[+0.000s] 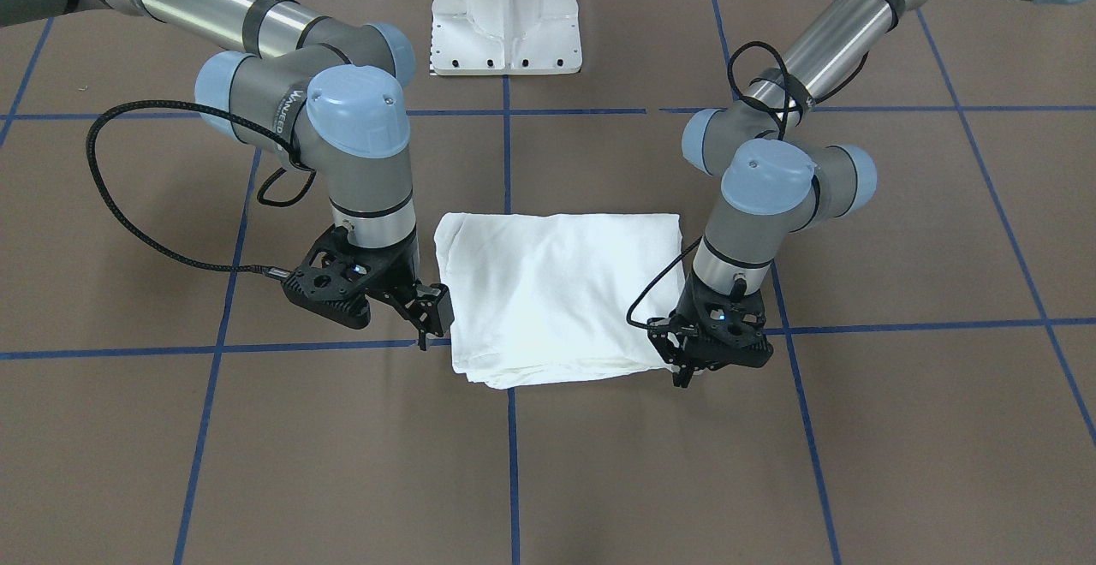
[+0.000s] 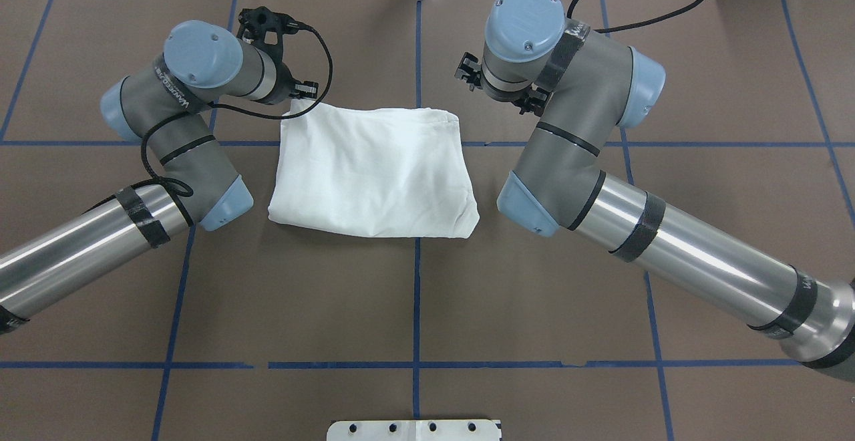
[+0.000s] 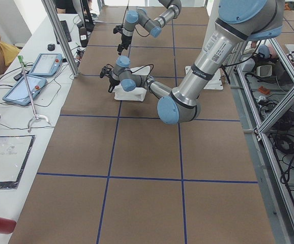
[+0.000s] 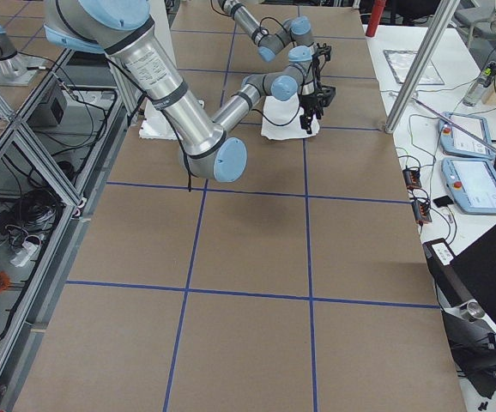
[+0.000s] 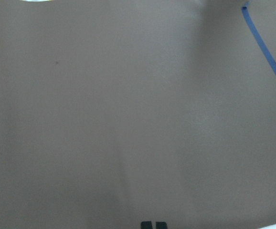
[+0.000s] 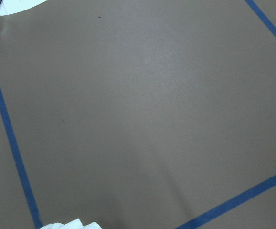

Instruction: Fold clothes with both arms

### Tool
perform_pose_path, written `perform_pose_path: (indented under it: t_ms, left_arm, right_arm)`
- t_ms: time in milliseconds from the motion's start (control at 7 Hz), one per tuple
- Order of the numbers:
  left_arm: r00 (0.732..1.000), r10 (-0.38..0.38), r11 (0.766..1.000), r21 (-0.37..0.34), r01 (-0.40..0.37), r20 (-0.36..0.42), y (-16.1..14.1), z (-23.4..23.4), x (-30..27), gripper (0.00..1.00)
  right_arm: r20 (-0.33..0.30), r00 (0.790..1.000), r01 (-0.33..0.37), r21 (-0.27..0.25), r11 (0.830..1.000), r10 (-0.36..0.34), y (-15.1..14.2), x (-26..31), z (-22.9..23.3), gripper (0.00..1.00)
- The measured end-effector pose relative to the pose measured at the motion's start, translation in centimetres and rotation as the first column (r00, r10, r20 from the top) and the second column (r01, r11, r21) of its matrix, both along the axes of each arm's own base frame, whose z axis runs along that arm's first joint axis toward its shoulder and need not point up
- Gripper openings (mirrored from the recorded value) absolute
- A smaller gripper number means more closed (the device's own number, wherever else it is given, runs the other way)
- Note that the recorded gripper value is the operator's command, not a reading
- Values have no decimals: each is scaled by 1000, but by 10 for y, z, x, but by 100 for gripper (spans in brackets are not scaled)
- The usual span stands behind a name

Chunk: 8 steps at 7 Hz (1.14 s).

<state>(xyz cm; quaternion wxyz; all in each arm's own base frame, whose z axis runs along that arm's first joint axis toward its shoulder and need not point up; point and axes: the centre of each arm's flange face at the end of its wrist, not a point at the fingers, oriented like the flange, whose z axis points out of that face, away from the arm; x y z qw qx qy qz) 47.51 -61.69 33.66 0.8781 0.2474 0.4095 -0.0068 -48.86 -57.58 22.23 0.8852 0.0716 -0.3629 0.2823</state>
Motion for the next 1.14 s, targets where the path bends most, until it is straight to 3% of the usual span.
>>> perform_pose_path:
  t_ms: [429, 571, 714, 1143]
  left_arm:
    - [999, -28, 1000, 13, 27, 33, 1, 15, 4, 0]
    - [999, -29, 999, 15, 29, 34, 1, 17, 4, 32]
    - [999, -29, 999, 20, 28, 32, 2, 19, 3, 99]
    - [998, 49, 993, 104, -54, 46, 4, 11, -14, 100]
  right_arm:
    - [0, 1000, 0, 1, 1000, 0, 0, -1, -1, 100]
    - [0, 1000, 1, 1, 1000, -1, 1, -2, -1, 100]
    - [-1, 1000, 3, 1, 1000, -3, 2, -3, 0, 100]
    - [-31, 998, 58, 25, 998, -58, -1, 2, 7, 100]
